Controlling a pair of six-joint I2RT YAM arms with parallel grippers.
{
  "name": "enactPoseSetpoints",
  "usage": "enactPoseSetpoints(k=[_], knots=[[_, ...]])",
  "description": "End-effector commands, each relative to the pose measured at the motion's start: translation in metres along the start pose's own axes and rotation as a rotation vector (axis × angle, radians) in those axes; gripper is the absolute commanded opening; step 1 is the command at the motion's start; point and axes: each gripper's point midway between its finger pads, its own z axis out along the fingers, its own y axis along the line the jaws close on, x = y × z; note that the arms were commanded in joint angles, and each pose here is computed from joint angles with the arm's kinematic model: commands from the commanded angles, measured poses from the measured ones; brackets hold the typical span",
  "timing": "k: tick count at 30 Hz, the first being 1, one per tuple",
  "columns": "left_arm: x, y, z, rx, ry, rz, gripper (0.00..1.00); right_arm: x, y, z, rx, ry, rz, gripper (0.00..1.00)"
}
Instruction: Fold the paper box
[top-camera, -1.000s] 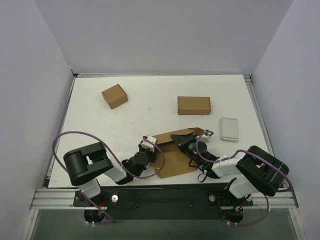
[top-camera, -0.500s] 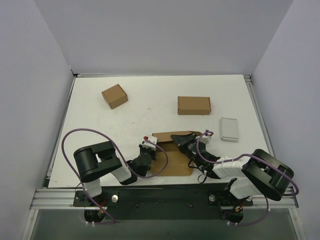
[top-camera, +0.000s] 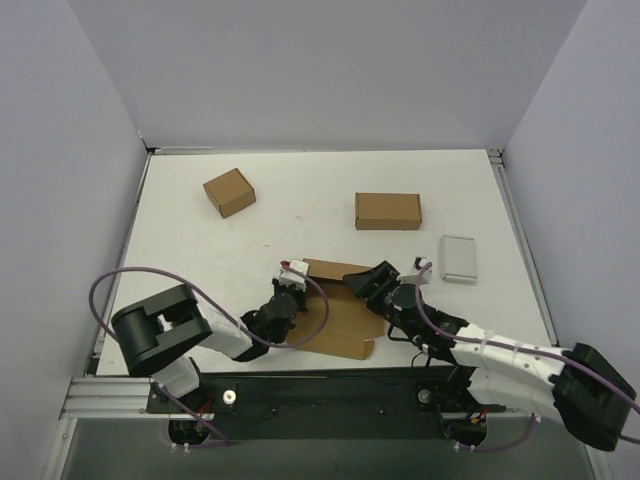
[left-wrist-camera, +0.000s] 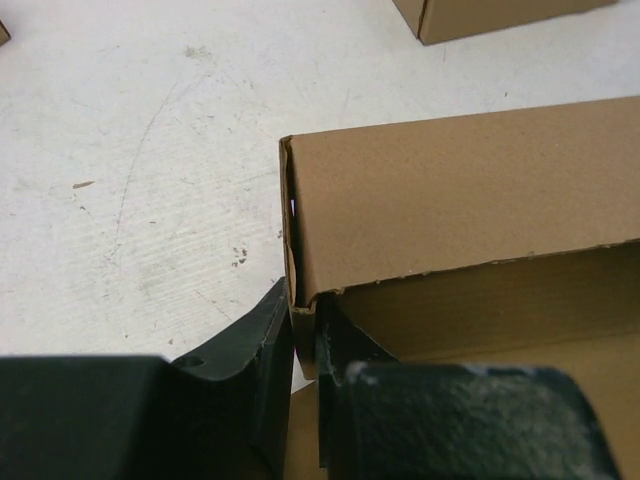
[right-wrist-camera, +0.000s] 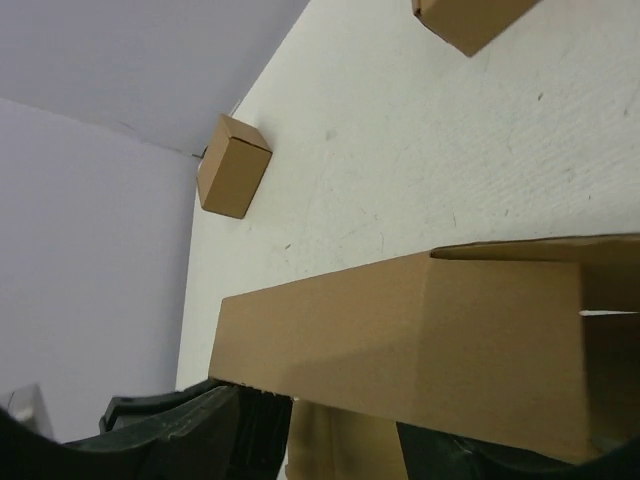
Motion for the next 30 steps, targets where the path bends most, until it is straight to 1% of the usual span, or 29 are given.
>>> enactPoseSetpoints(k=[1, 2, 3, 4, 5, 6, 7, 9, 10, 13, 20, 25, 30], knots=[[0.002, -0.007, -0.005, 0.125, 0.128, -0.089, 0.0, -0.031, 0.01, -0.037, 0.067, -0.011, -0.253, 0.69], [0.008, -0.009, -0.01, 0.169, 0.191, -0.088, 0.0, -0.038, 0.01, -0.044, 0.083, -0.017, -0.295, 0.7], [0.009, -0.002, -0.007, 0.163, 0.22, -0.125, 0.0, -0.048, 0.011, -0.053, 0.09, -0.039, -0.338, 0.71], [0.013, 0.001, -0.009, 0.171, 0.267, -0.129, 0.0, -0.051, 0.002, -0.063, 0.143, -0.017, -0.392, 0.73], [0.011, -0.005, -0.013, 0.228, 0.292, -0.15, 0.0, -0.058, 0.002, -0.071, 0.148, -0.025, -0.421, 0.73], [0.01, 0.002, -0.012, 0.219, 0.311, -0.171, 0.0, -0.061, -0.001, -0.075, 0.164, -0.022, -0.452, 0.73], [0.015, 0.004, -0.015, 0.219, 0.357, -0.161, 0.0, -0.064, -0.006, -0.083, 0.194, -0.005, -0.507, 0.74], [0.011, 0.003, -0.02, 0.254, 0.387, -0.169, 0.0, -0.068, -0.011, -0.09, 0.222, 0.006, -0.555, 0.74], [0.016, 0.008, -0.023, 0.259, 0.431, -0.175, 0.0, -0.066, -0.016, -0.094, 0.237, 0.034, -0.602, 0.74], [0.009, 0.017, -0.026, 0.265, 0.453, -0.216, 0.0, -0.061, -0.015, -0.099, 0.233, 0.095, -0.663, 0.74], [0.004, 0.032, -0.029, 0.241, 0.478, -0.232, 0.0, -0.038, -0.014, -0.1, 0.211, 0.206, -0.725, 0.73], [0.004, 0.036, -0.028, 0.231, 0.486, -0.228, 0.0, -0.027, -0.019, -0.097, 0.201, 0.222, -0.754, 0.73], [0.004, 0.039, -0.029, 0.226, 0.485, -0.226, 0.0, -0.015, -0.024, -0.084, 0.201, 0.246, -0.777, 0.71]])
